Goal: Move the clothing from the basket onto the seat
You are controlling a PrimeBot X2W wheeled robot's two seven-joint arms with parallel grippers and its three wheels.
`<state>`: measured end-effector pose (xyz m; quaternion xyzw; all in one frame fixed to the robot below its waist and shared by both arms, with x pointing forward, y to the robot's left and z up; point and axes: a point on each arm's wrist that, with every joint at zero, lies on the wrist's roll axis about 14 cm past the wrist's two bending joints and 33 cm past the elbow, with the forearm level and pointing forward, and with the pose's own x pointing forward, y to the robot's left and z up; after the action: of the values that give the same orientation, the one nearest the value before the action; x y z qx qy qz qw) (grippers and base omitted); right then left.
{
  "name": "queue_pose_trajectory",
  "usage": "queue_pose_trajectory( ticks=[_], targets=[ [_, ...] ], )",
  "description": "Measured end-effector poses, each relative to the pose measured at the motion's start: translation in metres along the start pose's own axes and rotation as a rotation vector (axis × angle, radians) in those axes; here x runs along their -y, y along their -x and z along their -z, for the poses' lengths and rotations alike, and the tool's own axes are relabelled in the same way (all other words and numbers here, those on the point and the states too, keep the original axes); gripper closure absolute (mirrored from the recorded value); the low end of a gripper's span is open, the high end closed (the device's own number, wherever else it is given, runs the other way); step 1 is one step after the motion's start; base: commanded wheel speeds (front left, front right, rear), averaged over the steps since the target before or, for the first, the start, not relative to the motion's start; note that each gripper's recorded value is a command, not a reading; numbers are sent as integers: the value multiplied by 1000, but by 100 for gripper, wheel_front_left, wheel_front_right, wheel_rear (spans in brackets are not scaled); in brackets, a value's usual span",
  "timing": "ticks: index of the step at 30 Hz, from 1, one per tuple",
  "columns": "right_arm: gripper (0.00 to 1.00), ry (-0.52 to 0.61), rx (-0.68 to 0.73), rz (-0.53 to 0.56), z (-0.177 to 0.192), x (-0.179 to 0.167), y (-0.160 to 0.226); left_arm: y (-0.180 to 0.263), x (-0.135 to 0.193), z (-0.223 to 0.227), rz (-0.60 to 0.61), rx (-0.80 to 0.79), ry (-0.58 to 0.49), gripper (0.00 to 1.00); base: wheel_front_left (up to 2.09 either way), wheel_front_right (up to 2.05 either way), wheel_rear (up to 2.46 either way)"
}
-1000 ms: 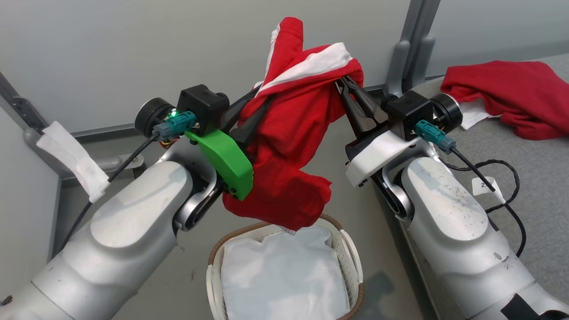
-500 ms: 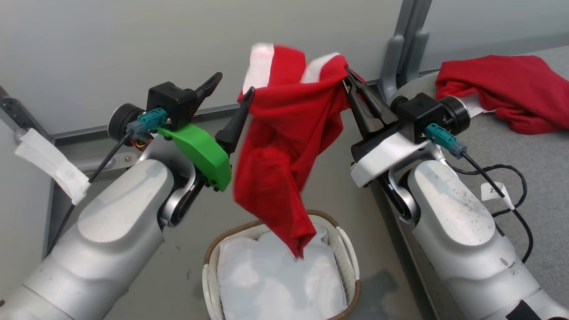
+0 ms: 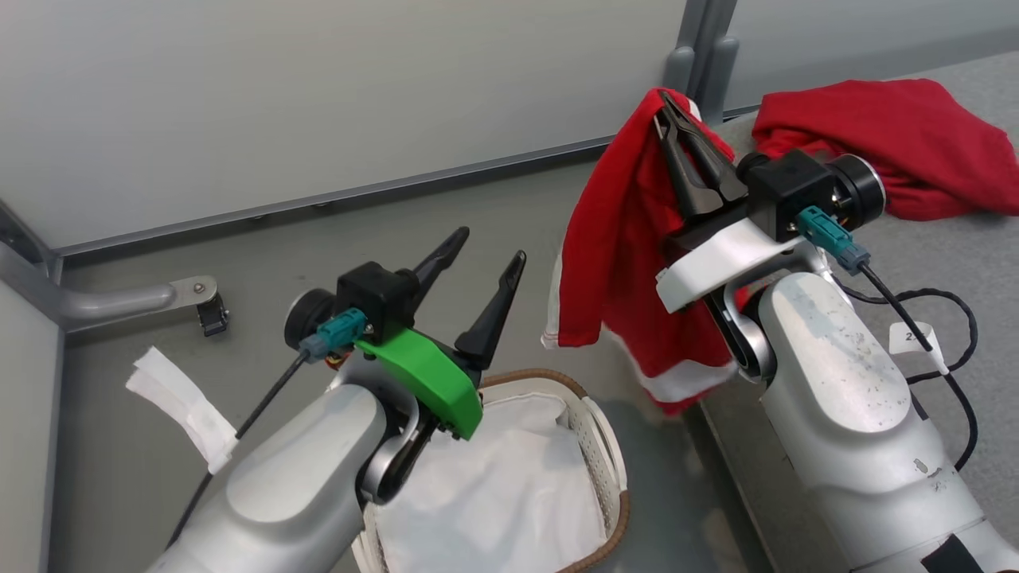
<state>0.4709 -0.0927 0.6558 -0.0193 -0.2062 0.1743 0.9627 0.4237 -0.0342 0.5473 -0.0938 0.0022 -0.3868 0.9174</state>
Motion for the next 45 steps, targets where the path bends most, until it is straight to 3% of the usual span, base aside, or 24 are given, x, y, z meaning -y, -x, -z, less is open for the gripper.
queue_pose_trajectory(
  ticks=[20,29,35,45],
  targets=[
    [100,164,-45,319,-7,118,59,-42,51,33,173,-14,50,0,0,0,0],
    [100,248,-130,434,9,161,86,-59,69,61,256,-54,82,0,0,0,0],
    [100,333,-149,470,5,197,80,-62,68,75,261,-74,114,0,0,0,0],
    [100,518,-27,558,-66,275,30,-50,36,82,178,-85,114,0,0,0,0]
  ],
)
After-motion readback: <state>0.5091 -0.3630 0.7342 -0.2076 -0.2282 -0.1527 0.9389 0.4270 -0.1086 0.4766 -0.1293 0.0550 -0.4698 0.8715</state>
